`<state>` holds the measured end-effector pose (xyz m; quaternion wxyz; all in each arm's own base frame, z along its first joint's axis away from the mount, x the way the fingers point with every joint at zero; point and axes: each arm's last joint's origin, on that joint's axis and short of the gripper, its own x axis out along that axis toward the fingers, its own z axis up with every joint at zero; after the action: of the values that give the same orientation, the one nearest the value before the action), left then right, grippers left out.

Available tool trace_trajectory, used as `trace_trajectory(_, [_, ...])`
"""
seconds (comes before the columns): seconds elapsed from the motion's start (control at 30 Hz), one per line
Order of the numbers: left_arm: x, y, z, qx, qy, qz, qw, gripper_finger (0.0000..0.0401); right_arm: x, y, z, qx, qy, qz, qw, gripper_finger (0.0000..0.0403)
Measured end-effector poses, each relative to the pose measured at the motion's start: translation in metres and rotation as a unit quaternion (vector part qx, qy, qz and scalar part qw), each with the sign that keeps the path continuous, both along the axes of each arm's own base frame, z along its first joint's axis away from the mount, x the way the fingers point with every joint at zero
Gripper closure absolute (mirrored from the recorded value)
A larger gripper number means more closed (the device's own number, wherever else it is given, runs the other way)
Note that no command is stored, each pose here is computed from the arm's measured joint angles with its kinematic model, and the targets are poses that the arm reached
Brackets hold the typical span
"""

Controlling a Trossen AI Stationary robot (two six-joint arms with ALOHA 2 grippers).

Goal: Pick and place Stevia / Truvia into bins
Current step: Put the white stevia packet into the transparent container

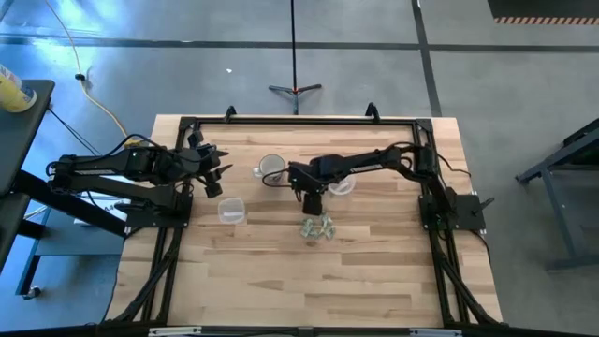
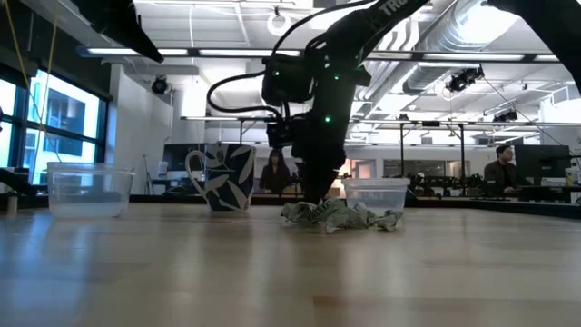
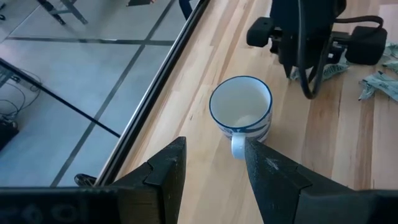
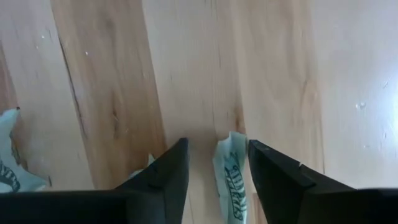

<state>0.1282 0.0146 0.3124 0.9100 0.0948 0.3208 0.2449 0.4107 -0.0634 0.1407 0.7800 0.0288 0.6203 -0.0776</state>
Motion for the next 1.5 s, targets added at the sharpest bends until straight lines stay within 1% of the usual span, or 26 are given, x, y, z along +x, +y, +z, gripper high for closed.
trace_trajectory(0.2, [0.0,0.0,0.0,0.0,0.0,0.0,1.0,0.0201,-0.005,-0.006,-0.001,0.008,0.023,-0.007,1.0,0.0281])
trace_trajectory(0.3, [0.0,0.0,0.0,0.0,0.0,0.0,1.0,0.0201,-0.007,-0.01,-0.001,0.007,0.027,-0.01,1.0,0.0304])
trace_trajectory(0.5, [0.0,0.0,0.0,0.0,0.0,0.0,1.0,0.0201,-0.008,-0.014,-0.001,0.002,0.03,-0.003,1.0,0.0389])
trace_trajectory(0.53, [0.0,0.0,0.0,0.0,0.0,0.0,1.0,0.0201,-0.008,-0.013,0.001,0.003,0.033,-0.006,0.999,0.0395])
trace_trajectory(0.6, [0.0,0.0,0.0,0.0,0.0,0.0,1.0,0.0201,-0.006,-0.012,0.006,0.005,0.04,-0.02,0.999,0.0394])
trace_trajectory(0.67, [0.0,0.0,0.0,0.0,0.0,0.0,1.0,0.0201,0.0,-0.008,0.021,-0.004,0.03,-0.024,0.999,0.0396])
trace_trajectory(0.73, [0.0,0.0,0.0,0.0,0.0,0.0,1.0,0.0201,0.01,-0.002,0.053,-0.017,-0.024,-0.018,0.999,0.04])
trace_trajectory(0.83, [0.0,0.0,0.0,0.0,0.0,0.0,1.0,0.0201,0.014,0.008,0.102,-0.023,-0.077,-0.03,0.996,0.0397])
trace_trajectory(0.9, [0.0,0.0,0.0,0.0,0.0,0.0,1.0,0.0201,0.012,0.01,0.12,-0.029,-0.083,-0.039,0.995,0.0399])
trace_trajectory(0.93, [0.0,0.0,0.0,0.0,0.0,0.0,1.0,0.0201,0.009,0.009,0.123,-0.036,-0.068,-0.042,0.996,0.04])
trace_trajectory(1.0, [0.0,0.0,0.0,0.0,0.0,0.0,1.0,0.0201,-0.003,0.006,0.12,-0.046,-0.01,-0.044,0.998,0.0399])
trace_trajectory(1.07, [0.0,0.0,0.0,0.0,0.0,0.0,1.0,0.0201,-0.015,0.002,0.108,-0.041,0.047,-0.047,0.997,0.0399])
trace_trajectory(1.17, [0.0,0.0,0.0,0.0,0.0,0.0,1.0,0.0201,-0.032,-0.001,0.087,-0.031,0.099,-0.048,0.993,0.0401])
trace_trajectory(1.3, [0.0,0.0,0.0,0.0,0.0,0.0,1.0,0.0201,-0.053,-0.004,0.069,-0.048,0.107,-0.072,0.991,0.0394])
trace_trajectory(1.37, [0.0,0.0,0.0,0.0,0.0,0.0,1.0,0.0201,-0.06,-0.008,0.06,-0.067,0.109,-0.084,0.988,0.0386])
trace_trajectory(1.43, [0.0,0.0,0.0,0.0,0.0,0.0,1.0,0.0201,-0.065,-0.011,0.055,-0.065,0.098,-0.088,0.989,0.037])
trace_trajectory(1.5, [0.0,0.0,0.0,0.0,0.0,0.0,1.0,0.0201,-0.065,-0.014,0.056,-0.06,0.081,-0.084,0.991,0.0346])
